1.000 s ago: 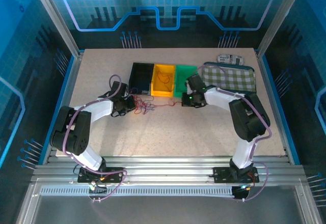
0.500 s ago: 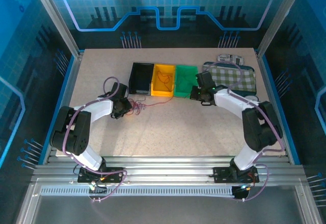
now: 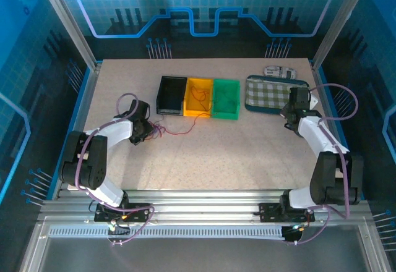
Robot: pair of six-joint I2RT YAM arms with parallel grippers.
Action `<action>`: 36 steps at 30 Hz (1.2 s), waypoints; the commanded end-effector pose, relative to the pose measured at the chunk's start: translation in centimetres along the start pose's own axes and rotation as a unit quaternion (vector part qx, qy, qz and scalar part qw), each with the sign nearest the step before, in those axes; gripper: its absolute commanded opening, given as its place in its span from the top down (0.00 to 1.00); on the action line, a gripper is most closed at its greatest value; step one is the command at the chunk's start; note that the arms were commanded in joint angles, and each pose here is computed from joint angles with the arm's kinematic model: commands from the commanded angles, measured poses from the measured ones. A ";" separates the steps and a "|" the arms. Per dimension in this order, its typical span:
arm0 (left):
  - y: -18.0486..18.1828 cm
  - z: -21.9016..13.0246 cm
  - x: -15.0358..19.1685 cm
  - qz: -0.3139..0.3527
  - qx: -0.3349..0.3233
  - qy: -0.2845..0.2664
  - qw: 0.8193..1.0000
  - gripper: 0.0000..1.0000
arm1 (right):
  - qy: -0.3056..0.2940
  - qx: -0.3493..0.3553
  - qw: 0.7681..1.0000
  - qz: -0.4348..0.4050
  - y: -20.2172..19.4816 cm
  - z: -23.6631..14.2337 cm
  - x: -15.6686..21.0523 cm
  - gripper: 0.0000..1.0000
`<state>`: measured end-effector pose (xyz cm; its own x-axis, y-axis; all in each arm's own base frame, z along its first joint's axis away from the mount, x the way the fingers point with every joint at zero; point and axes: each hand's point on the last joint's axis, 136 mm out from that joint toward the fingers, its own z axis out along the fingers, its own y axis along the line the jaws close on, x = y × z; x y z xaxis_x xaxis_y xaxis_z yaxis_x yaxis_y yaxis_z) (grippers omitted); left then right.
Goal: Untangle the cables
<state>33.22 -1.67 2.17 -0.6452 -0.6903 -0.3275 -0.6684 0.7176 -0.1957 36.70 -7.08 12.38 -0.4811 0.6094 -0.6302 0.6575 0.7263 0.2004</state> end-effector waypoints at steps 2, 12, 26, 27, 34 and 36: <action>-0.4 0.6 1.1 0.044 0.003 0.028 0.999 1.00 | 0.006 -0.097 0.990 -0.100 6.7 -1.4 2.0 1.00; -6.9 0.8 5.9 0.153 0.140 0.135 0.969 1.00 | 0.158 -0.438 0.790 -0.399 25.9 -9.7 21.6 0.64; -7.3 0.3 6.8 0.181 0.168 0.142 0.959 1.00 | 0.247 -0.374 0.695 -0.562 26.1 -7.6 30.3 0.51; -7.4 0.3 6.7 0.180 0.167 0.141 0.959 1.00 | 0.253 -0.368 0.690 -0.570 25.9 -7.4 30.4 0.50; -7.7 0.4 6.0 0.174 0.164 0.127 0.963 1.00 | 0.302 -0.345 0.651 -0.605 22.9 -6.6 32.7 0.47; -8.0 0.4 5.9 0.170 0.166 0.126 0.963 1.00 | 0.305 -0.353 0.644 -0.606 22.2 -7.3 33.1 0.47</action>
<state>35.04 -11.13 2.06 -0.8961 -0.3890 -0.2135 -0.2749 0.8644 -0.4210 34.09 32.58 2.34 -0.6918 -0.6294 -0.3539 -0.7179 0.6524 0.2428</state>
